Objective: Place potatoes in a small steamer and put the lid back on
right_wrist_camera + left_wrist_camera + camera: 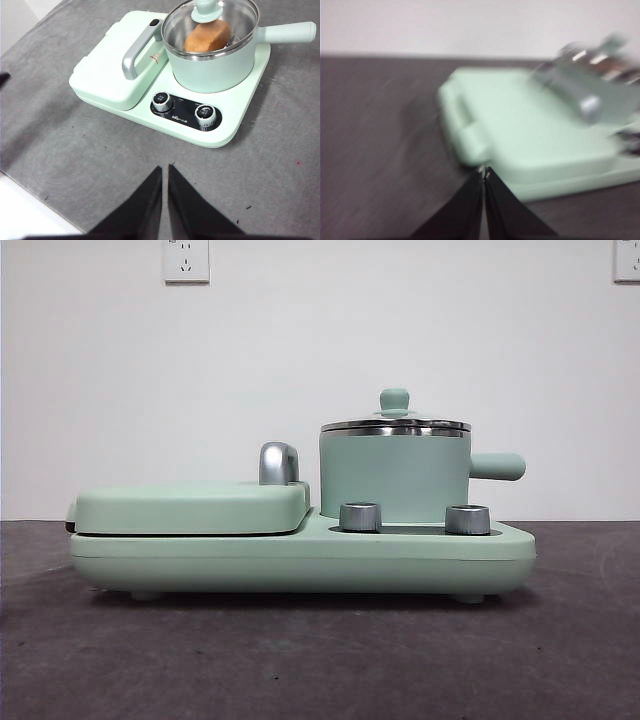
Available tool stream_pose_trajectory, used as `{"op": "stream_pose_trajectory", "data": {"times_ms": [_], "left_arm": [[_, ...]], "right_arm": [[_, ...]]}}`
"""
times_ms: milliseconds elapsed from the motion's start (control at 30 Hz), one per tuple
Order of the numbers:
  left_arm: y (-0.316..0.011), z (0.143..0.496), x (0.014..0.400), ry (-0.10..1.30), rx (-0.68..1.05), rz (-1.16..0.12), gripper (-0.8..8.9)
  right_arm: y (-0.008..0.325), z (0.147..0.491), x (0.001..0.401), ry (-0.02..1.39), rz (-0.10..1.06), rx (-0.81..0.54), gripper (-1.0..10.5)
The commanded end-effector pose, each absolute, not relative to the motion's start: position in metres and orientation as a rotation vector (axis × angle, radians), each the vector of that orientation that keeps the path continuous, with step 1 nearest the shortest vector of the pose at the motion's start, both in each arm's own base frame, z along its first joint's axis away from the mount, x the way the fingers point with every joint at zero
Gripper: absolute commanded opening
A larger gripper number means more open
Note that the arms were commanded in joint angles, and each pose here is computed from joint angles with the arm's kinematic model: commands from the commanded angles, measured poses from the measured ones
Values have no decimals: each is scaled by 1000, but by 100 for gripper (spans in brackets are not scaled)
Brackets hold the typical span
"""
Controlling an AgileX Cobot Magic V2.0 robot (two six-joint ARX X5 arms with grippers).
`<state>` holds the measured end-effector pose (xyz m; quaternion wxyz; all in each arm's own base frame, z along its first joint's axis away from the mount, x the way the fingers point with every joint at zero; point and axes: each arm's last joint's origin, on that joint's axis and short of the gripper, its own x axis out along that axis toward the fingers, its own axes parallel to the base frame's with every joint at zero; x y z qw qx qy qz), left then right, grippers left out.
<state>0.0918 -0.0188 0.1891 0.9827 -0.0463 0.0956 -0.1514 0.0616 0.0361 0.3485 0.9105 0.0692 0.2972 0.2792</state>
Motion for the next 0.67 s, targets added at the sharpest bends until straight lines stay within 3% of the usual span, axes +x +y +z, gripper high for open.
{"op": "stream_pose_trajectory", "data": {"times_ms": [33,333,667], "left_arm": [[-14,178,91,165,-89,-254,6],[-7,151,95,192,-86,-108,6],[-7,150,95,176,-86,-108,6]], "right_arm": [[37,352,62,599,582,149,17],[37,352,61,599,583,149,17],[37,352,61,598,583,149,17]]}}
